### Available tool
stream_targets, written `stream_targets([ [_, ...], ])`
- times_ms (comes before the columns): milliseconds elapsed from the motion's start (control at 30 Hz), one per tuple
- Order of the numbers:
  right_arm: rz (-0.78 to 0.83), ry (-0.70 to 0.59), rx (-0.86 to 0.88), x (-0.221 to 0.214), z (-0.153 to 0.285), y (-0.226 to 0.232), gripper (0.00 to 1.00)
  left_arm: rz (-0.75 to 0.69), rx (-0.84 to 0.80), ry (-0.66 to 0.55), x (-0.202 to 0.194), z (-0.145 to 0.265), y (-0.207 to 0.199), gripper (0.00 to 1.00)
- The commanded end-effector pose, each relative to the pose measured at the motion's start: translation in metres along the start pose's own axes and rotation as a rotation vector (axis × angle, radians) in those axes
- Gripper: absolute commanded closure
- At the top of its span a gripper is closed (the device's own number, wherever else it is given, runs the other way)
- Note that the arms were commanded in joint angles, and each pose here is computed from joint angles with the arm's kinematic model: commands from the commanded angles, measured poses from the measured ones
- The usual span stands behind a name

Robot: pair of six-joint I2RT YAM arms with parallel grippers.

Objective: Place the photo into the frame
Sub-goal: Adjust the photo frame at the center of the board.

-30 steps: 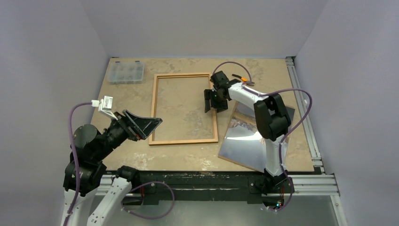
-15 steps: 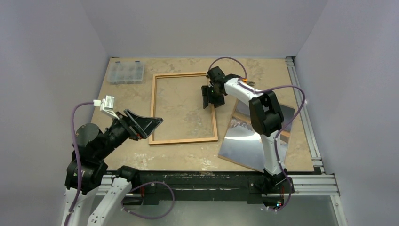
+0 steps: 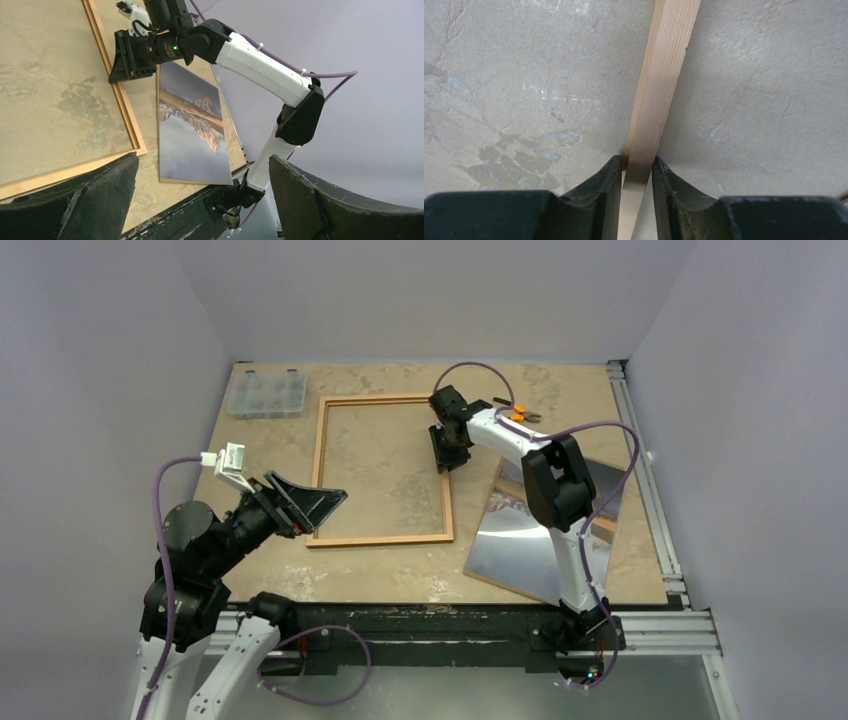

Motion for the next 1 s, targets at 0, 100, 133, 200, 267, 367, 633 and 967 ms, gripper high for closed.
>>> stream_targets([
  [0,0.028,0.027,0.012,-0.01,-0.001,0.015,0.75,0.006,-0.025,-0.004,0.002,-0.003,-0.003,0.01],
  [100,0.041,0.012,0.002,-0.009,0.0,0.02,0.75,0.008,-0.024,-0.001,0.002,-0.004,-0.002,0.01],
  [133,0.044,0.009,-0.001,-0.009,-0.001,0.021,0.74,0.009,-0.023,0.002,0.001,-0.004,-0.002,0.01],
  [200,0.043,0.012,-0.004,-0.009,-0.002,0.021,0.74,0.011,-0.024,0.004,0.001,-0.004,-0.002,0.01],
  [267,0.044,0.015,-0.007,-0.01,-0.003,0.021,0.73,0.012,-0.023,0.005,0.001,-0.003,-0.002,0.01],
  [367,0.043,0.009,-0.022,-0.011,0.003,0.018,0.72,0.011,-0.024,0.004,0.0,-0.002,-0.003,0.01],
  [633,0.003,-0.14,0.0,-0.023,0.074,0.014,0.28,0.022,-0.036,0.061,-0.002,-0.002,-0.008,0.0],
  [967,-0.111,-0.247,0.048,-0.091,0.159,-0.001,0.12,0.066,0.028,0.245,-0.018,-0.014,0.01,0.0],
])
Point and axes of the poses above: each gripper's point midway between its finger pads, its own z axis back along the fingers, its own y axis along the line the jaws close on, x = y × z, the point moved 7 cm from there along z, back along the fingers, and after that the axes turned 8 degrees about z, right-handed, at the moved point
